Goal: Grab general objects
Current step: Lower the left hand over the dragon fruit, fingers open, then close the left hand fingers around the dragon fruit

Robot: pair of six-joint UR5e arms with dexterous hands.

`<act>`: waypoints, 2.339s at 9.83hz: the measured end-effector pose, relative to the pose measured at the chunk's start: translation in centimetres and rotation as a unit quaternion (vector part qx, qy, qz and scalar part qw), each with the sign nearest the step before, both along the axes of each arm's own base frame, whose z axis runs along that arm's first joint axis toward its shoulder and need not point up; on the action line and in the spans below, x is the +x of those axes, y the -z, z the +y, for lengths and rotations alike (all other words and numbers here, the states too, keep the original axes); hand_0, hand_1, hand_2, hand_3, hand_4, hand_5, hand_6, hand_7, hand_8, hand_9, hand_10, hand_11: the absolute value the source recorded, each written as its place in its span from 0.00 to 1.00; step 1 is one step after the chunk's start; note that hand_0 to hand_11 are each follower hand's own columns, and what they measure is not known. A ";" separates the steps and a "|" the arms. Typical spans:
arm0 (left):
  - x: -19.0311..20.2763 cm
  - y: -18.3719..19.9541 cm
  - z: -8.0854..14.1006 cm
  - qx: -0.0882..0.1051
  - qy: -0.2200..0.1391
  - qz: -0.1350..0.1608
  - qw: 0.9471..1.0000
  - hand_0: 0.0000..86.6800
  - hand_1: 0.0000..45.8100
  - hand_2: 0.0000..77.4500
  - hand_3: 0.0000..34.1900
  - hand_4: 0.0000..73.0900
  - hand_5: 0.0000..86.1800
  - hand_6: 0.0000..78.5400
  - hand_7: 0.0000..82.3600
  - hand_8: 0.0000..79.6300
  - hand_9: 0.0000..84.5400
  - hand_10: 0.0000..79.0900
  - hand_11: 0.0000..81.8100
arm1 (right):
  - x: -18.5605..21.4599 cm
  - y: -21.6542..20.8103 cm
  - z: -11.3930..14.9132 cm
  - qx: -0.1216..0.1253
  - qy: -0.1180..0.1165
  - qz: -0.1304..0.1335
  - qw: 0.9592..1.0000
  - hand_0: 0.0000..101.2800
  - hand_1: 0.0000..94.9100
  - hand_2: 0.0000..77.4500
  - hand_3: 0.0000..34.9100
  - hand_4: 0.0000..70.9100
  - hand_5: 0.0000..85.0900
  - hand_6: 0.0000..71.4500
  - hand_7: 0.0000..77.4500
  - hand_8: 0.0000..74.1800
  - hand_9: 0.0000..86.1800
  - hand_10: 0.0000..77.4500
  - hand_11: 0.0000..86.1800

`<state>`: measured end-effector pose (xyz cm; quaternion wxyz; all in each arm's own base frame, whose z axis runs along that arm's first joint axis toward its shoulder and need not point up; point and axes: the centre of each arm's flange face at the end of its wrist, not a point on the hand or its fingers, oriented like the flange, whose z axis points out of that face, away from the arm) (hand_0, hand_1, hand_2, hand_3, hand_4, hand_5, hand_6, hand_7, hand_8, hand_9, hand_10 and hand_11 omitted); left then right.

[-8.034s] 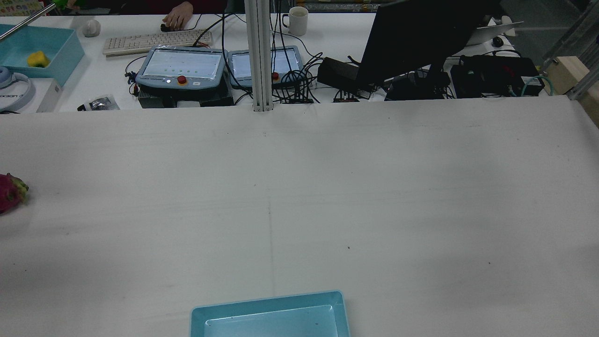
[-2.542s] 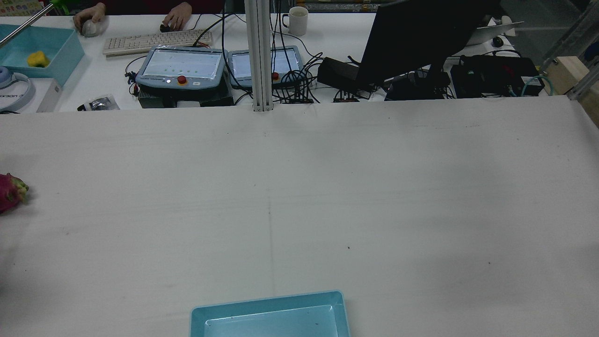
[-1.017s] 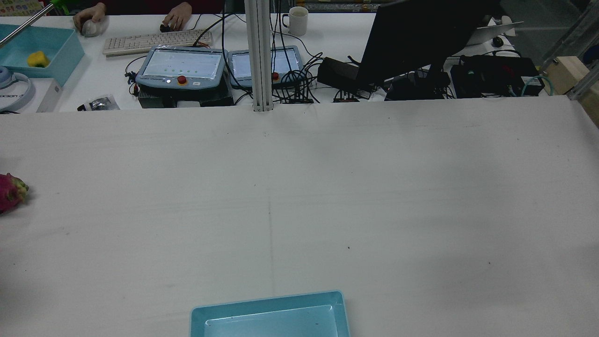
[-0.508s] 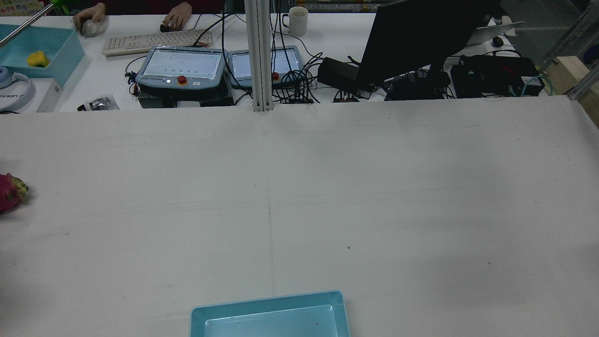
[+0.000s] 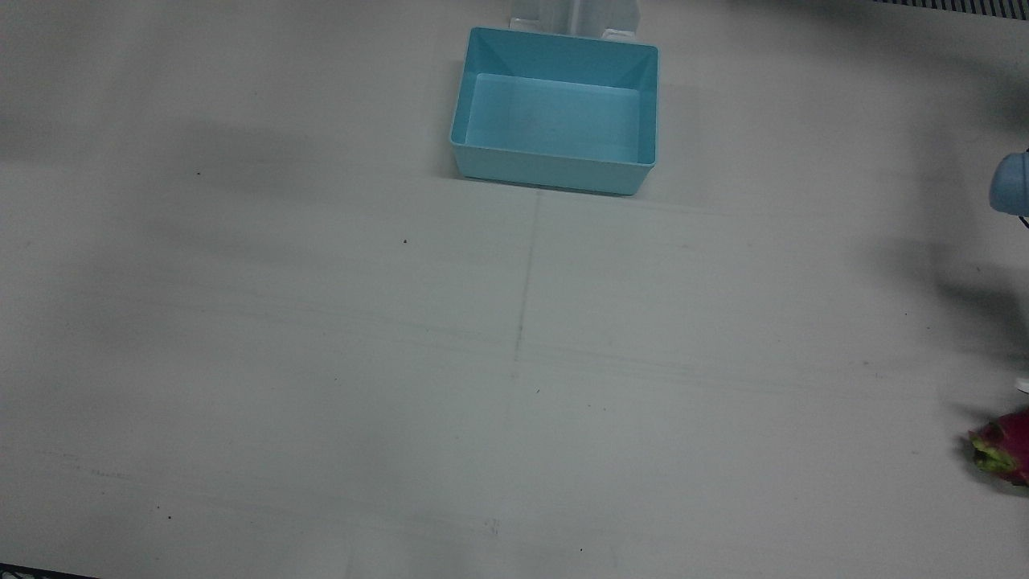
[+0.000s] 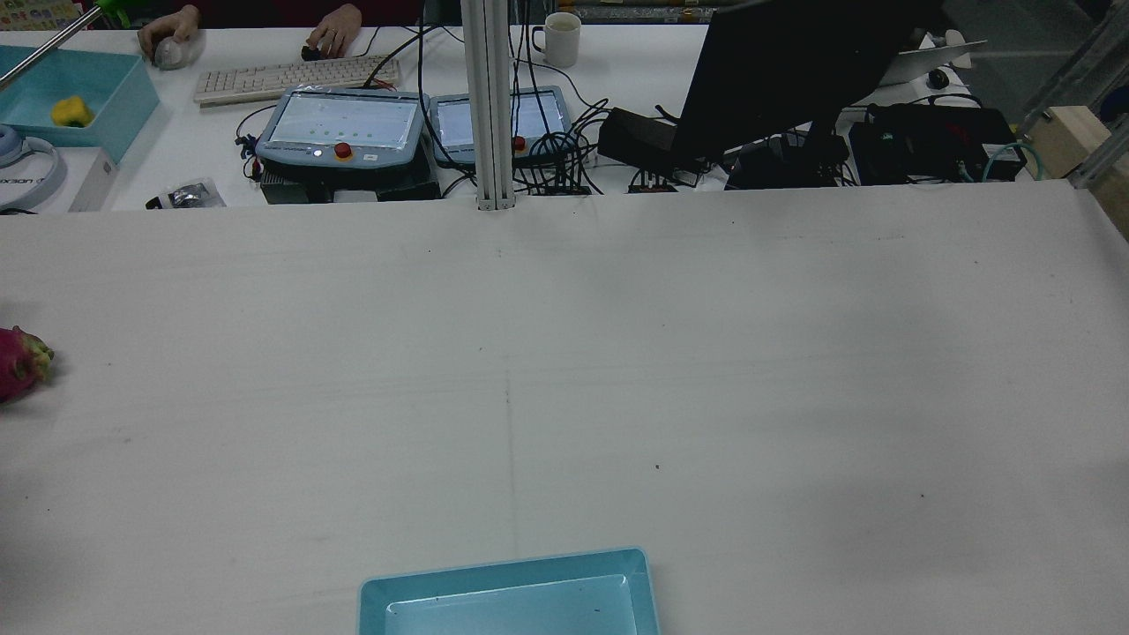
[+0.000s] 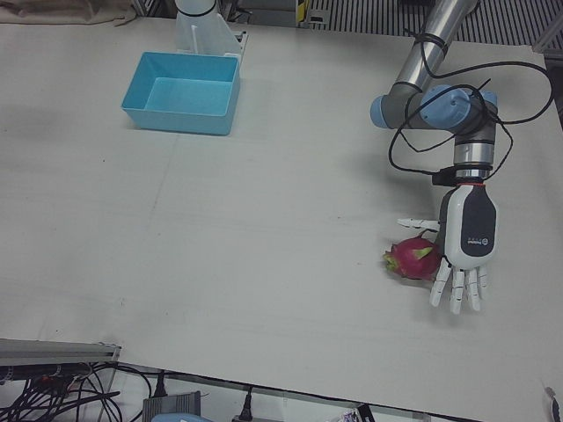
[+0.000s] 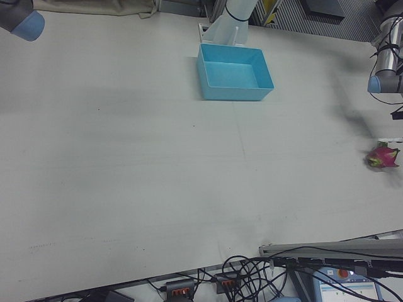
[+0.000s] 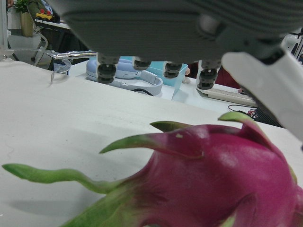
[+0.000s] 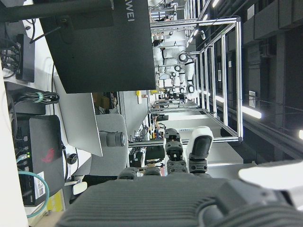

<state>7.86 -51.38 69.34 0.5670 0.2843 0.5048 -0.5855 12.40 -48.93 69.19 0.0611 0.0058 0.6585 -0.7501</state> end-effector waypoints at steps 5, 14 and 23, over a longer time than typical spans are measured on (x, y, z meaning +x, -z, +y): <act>0.3 -0.2 0.0 0.002 -0.003 0.001 1.000 0.60 0.00 0.05 0.39 0.08 0.03 0.02 0.11 0.01 0.01 0.18 0.01 | 0.0 0.0 0.0 0.000 0.000 0.000 1.000 0.00 0.06 0.02 0.00 0.00 0.87 0.00 0.00 0.00 0.01 0.00 0.01; 1.1 -1.7 0.1 0.000 -0.010 0.000 1.000 0.61 0.00 0.03 0.25 0.08 0.03 0.02 0.13 0.02 0.01 0.18 0.01 | 0.0 0.0 0.0 0.000 0.000 0.000 1.000 0.00 0.06 0.02 0.00 0.00 0.87 0.00 0.00 0.00 0.01 0.00 0.01; 1.8 -1.7 0.2 0.003 -0.016 0.001 1.000 0.61 0.00 0.02 0.15 0.08 0.03 0.02 0.15 0.02 0.01 0.19 0.01 | 0.0 0.0 0.0 0.000 0.000 0.000 1.000 0.00 0.06 0.02 0.00 0.00 0.87 0.00 0.00 0.00 0.01 0.00 0.01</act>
